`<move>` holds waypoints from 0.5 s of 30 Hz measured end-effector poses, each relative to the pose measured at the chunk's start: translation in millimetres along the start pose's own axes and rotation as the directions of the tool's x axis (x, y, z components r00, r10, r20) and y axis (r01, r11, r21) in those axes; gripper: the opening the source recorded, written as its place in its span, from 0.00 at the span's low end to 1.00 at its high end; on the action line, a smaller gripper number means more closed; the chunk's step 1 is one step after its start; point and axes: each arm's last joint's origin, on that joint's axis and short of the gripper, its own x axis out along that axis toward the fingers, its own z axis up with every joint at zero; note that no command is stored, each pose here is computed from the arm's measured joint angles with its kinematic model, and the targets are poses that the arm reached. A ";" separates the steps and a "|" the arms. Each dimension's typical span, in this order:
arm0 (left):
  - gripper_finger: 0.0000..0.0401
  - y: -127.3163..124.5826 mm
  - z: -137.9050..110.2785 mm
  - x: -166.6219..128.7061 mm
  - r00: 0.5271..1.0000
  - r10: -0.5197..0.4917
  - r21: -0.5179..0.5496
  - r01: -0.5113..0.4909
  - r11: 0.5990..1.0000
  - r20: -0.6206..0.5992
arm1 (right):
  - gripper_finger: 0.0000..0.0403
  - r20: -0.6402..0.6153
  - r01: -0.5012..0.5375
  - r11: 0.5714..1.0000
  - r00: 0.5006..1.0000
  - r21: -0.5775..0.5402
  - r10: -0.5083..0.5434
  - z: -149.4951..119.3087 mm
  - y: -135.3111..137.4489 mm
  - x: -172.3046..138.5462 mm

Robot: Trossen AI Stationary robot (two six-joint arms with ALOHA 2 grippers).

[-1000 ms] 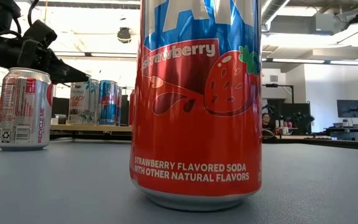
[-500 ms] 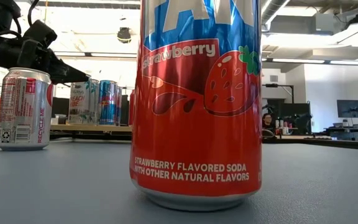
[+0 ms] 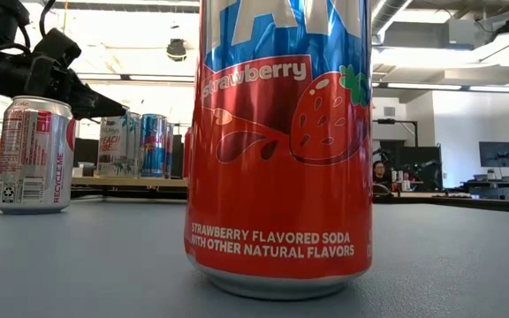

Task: Place canned beverage on shelf
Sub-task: Put the left red soda can on the shelf aligned with the other red soda can

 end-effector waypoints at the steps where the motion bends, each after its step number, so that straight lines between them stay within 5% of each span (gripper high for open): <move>1: 0.56 0.0 0.0 0.0 1.000 0.000 0.000 0.000 1.000 0.000 | 0.98 -0.006 0.000 1.000 1.000 -0.001 0.000 -0.7 0.1 0.0; 15: 0.56 0.0 -0.1 0.0 1.000 0.000 0.000 0.000 1.000 0.000 | 0.97 -0.097 0.028 0.995 0.995 0.096 -0.019 -27.3 -6.0 10.5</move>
